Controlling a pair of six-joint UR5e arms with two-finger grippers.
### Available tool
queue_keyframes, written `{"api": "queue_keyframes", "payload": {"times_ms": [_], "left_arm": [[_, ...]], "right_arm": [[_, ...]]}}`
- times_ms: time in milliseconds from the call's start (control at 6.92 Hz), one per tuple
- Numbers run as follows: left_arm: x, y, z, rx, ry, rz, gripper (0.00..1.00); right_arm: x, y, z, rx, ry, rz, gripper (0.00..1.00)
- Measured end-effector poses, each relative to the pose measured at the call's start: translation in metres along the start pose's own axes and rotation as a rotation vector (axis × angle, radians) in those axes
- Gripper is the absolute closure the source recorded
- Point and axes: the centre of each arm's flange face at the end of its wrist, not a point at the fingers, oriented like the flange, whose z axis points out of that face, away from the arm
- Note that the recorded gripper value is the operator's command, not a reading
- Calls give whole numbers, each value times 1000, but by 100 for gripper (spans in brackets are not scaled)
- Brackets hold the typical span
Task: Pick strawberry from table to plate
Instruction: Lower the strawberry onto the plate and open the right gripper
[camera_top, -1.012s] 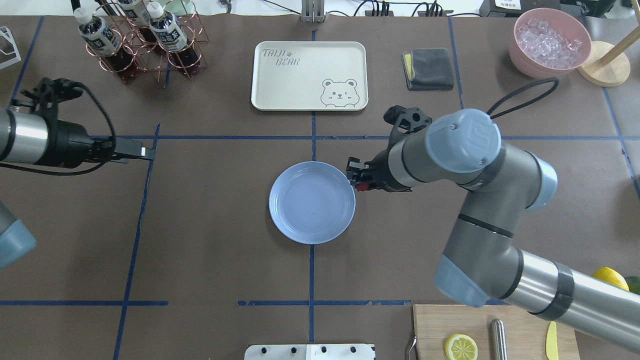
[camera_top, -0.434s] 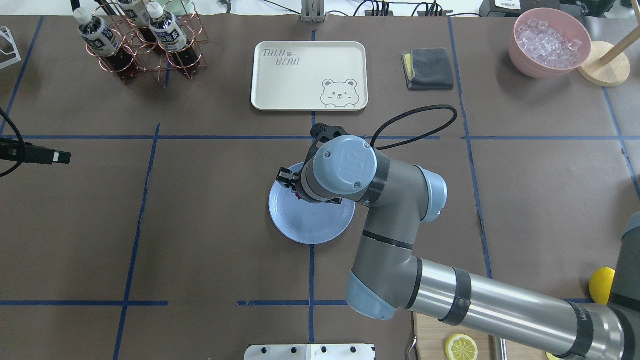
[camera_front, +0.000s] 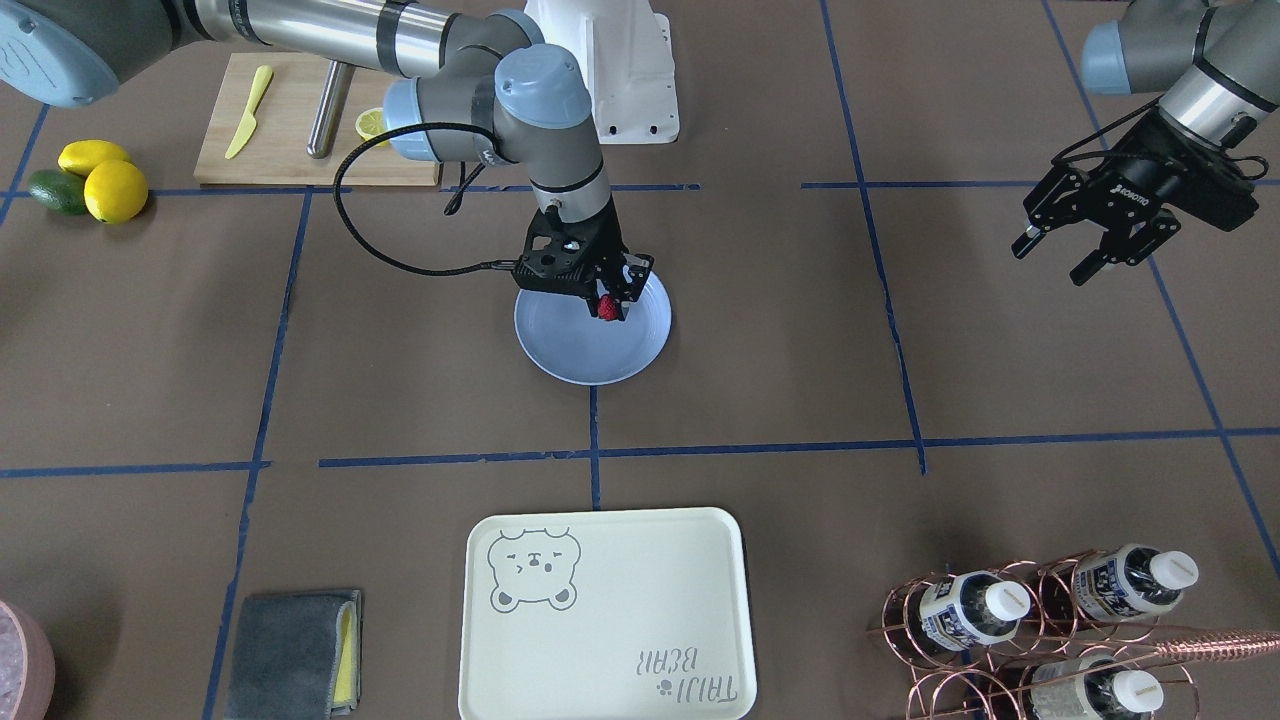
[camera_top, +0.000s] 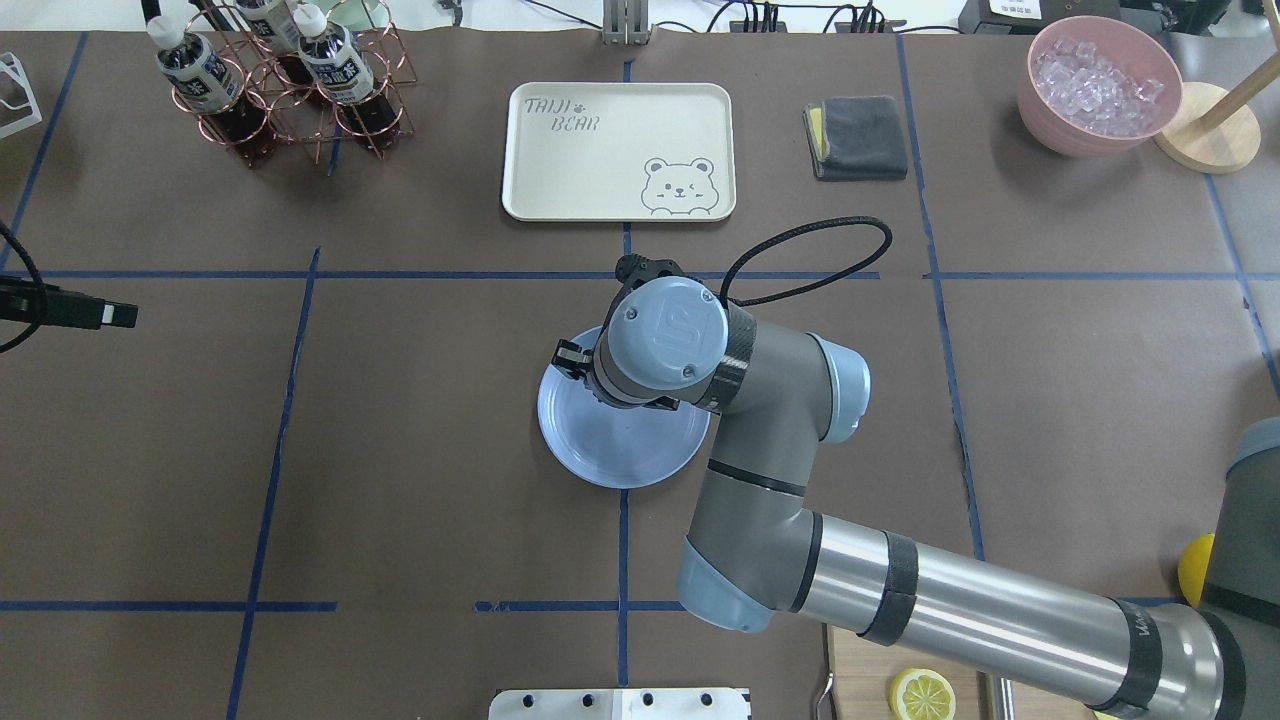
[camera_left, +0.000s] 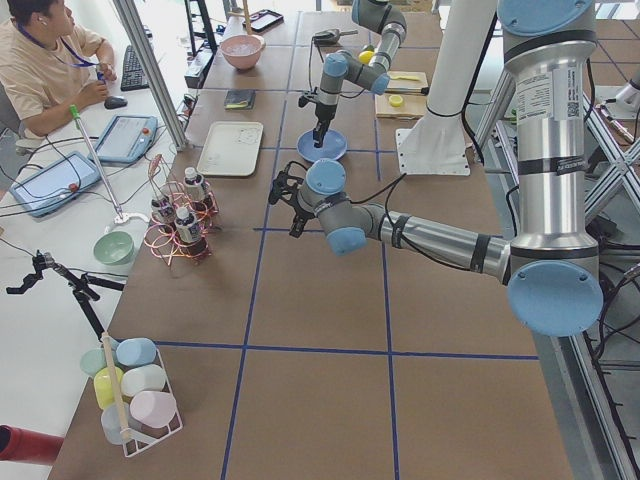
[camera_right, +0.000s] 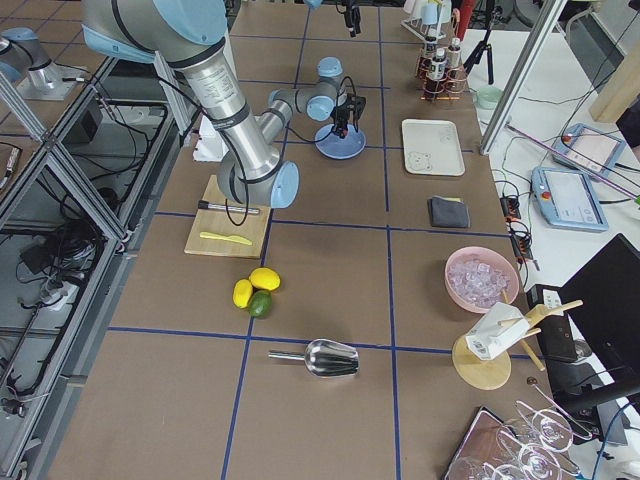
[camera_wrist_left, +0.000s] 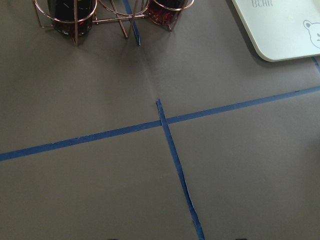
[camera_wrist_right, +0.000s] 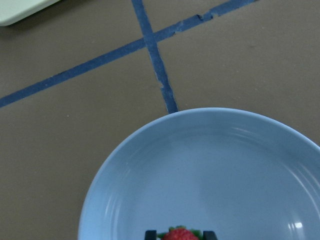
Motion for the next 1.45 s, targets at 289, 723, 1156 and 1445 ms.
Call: {"api": "queue_keyframes", "payload": {"times_ms": [289, 723, 1156, 1445], "left_arm": [[1, -1, 0, 1, 1, -1, 16], [0, -1, 1, 1, 1, -3, 16], [0, -1, 1, 1, 1, -4, 16], [0, -2, 1, 1, 0, -4, 16]], "right_arm": [[3, -1, 5, 2, 28, 4, 100], [6, -2, 10, 3, 41, 5, 100], [8, 0, 14, 1, 50, 2, 100], [9, 1, 16, 0, 55, 0, 100]]}}
